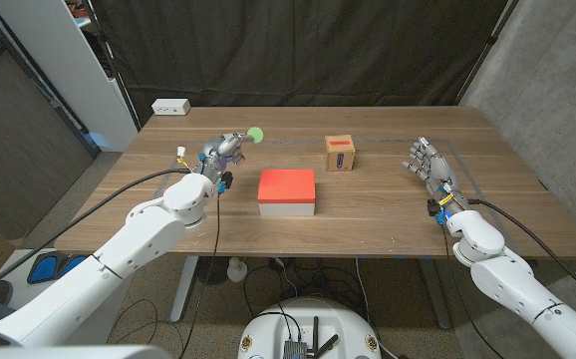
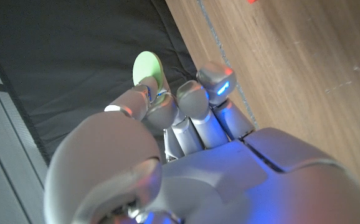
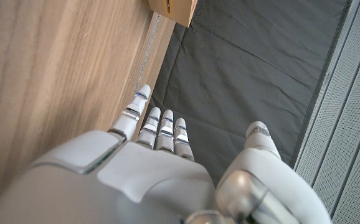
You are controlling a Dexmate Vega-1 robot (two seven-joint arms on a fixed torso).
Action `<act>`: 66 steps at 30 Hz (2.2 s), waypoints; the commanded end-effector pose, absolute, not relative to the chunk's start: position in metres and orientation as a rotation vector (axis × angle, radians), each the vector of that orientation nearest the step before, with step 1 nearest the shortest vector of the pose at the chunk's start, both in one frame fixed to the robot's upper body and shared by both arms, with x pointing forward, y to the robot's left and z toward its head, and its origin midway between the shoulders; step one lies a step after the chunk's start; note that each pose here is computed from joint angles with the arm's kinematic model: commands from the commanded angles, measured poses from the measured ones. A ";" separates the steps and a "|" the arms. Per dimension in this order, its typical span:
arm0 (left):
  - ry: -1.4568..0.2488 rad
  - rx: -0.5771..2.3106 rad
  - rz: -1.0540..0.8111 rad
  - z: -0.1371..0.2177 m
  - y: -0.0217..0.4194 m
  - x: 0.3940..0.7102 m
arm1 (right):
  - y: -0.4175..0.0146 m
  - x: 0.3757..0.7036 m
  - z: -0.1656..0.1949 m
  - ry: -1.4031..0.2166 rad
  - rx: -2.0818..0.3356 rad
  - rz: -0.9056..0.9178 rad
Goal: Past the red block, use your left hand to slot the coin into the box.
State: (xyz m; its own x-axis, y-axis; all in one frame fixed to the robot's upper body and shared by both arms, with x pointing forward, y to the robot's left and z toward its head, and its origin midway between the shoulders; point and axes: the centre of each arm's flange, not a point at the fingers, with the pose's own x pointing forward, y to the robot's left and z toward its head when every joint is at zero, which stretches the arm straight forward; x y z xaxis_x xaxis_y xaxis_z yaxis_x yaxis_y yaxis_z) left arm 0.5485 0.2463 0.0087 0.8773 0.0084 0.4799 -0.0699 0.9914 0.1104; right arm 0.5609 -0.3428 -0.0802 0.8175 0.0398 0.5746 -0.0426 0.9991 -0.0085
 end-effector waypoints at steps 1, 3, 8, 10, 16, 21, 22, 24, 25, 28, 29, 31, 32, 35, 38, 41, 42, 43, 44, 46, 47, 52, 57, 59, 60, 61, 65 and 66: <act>-0.646 0.313 0.165 0.026 0.218 0.545 | -0.347 0.556 -0.085 -0.615 0.015 0.031; -0.666 0.344 0.181 0.030 0.215 0.544 | -0.349 0.555 -0.087 -0.615 0.018 0.027; -0.710 0.438 0.231 0.040 0.207 0.541 | -0.351 0.552 -0.091 -0.613 0.026 0.020; -0.722 0.459 0.238 0.043 0.204 0.541 | -0.352 0.551 -0.093 -0.611 0.028 0.018; -0.754 0.541 0.267 0.052 0.196 0.540 | -0.353 0.549 -0.095 -0.611 0.028 0.018; -0.768 0.611 0.273 0.061 0.189 0.540 | -0.353 0.547 -0.096 -0.613 0.028 0.017; -0.768 0.612 0.273 0.061 0.189 0.540 | -0.353 0.547 -0.096 -0.613 0.028 0.017; -0.769 0.642 0.270 0.067 0.186 0.540 | -0.353 0.546 -0.097 -0.614 0.027 0.017; -0.767 0.650 0.267 0.068 0.184 0.541 | -0.353 0.546 -0.097 -0.613 0.031 0.017; -0.762 0.678 0.260 0.075 0.181 0.543 | -0.353 0.546 -0.099 -0.612 0.031 0.017; -0.761 0.679 0.260 0.075 0.181 0.543 | -0.353 0.546 -0.099 -0.612 0.030 0.017; -0.759 0.713 0.254 0.083 0.177 0.544 | -0.353 0.546 -0.100 -0.610 0.034 0.018; -0.760 0.726 0.248 0.086 0.175 0.544 | -0.353 0.546 -0.100 -0.612 0.027 0.020; -0.760 0.755 0.236 0.094 0.171 0.546 | -0.352 0.546 -0.100 -0.611 0.035 0.018; -0.758 0.781 0.229 0.099 0.167 0.547 | -0.352 0.546 -0.100 -0.611 0.036 0.019; -0.753 0.830 0.209 0.107 0.160 0.550 | -0.353 0.546 -0.101 -0.612 0.031 0.019; -0.752 0.842 0.207 0.109 0.159 0.551 | -0.353 0.546 -0.101 -0.613 0.031 0.018; -0.751 0.857 0.203 0.111 0.157 0.552 | -0.353 0.546 -0.101 -0.612 0.032 0.017; -0.750 0.869 0.199 0.112 0.155 0.552 | -0.353 0.546 -0.101 -0.612 0.033 0.017; -0.751 0.898 0.198 0.115 0.151 0.553 | -0.354 0.546 -0.101 -0.610 0.036 0.015; -0.752 0.914 0.196 0.117 0.149 0.554 | -0.354 0.546 -0.101 -0.609 0.039 0.014; -0.777 0.984 0.202 0.124 0.139 0.558 | -0.354 0.546 -0.102 -0.611 0.037 0.014; -0.780 1.051 0.193 0.133 0.127 0.562 | -0.354 0.546 -0.103 -0.609 0.041 0.015; -0.780 1.079 0.187 0.136 0.121 0.564 | -0.354 0.547 -0.103 -0.609 0.038 0.016; -0.780 1.093 0.184 0.138 0.118 0.565 | -0.354 0.547 -0.103 -0.608 0.044 0.015; -0.780 1.107 0.180 0.139 0.115 0.566 | -0.354 0.547 -0.103 -0.609 0.044 0.016; -0.781 1.162 0.163 0.144 0.102 0.569 | -0.354 0.548 -0.104 -0.609 0.051 0.014; -0.781 1.162 0.163 0.144 0.102 0.569 | -0.354 0.548 -0.104 -0.609 0.051 0.014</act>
